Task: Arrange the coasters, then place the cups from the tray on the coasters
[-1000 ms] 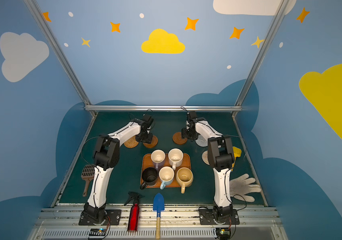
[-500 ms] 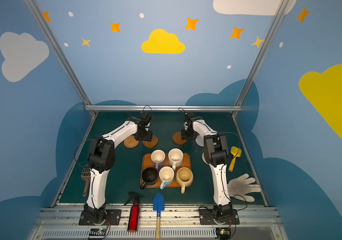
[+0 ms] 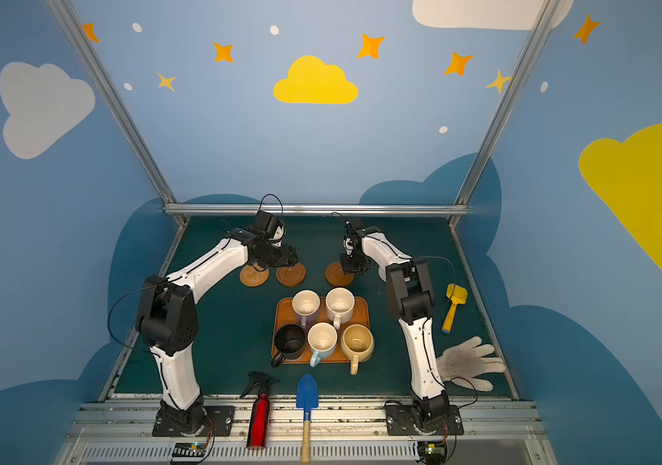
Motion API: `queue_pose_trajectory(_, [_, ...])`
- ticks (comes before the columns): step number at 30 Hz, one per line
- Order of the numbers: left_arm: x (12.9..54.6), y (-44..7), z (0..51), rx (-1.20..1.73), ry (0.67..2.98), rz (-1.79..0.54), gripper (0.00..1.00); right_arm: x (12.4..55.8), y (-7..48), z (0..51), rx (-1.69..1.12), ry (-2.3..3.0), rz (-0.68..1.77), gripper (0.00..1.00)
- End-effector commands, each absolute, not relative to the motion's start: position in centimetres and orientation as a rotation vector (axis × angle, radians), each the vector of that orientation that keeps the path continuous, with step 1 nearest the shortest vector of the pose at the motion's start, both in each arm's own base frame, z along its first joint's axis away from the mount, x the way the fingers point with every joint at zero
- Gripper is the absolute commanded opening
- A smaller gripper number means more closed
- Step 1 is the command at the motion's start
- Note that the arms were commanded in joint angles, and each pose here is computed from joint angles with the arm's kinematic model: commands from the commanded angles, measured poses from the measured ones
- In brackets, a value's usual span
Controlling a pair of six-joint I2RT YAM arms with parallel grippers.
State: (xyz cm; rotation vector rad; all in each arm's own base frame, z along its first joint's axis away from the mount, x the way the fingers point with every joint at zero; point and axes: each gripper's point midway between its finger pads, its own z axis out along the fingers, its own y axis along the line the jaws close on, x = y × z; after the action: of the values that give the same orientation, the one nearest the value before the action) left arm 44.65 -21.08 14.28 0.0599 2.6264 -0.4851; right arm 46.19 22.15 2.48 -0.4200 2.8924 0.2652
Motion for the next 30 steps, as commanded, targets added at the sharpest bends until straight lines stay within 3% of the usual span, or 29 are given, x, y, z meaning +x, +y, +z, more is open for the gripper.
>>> queue_pose_trajectory(1, [44.8, -22.2, 16.2, 0.053, 2.563, -0.611, 0.75, 44.8, 23.0, 0.7, -0.429, 2.964, 0.256, 0.42])
queue_pose_trajectory(16, [43.9, -22.4, 16.6, 0.047, 2.543, -0.665, 0.76, 45.2, 23.4, 1.6, -0.373, 2.961, 0.232, 0.44])
queue_pose_trajectory(30, [43.9, -22.0, 19.8, 0.029, 2.481, -0.659, 0.87, 47.1, 24.8, 10.6, -0.349, 2.776, 0.372, 0.53])
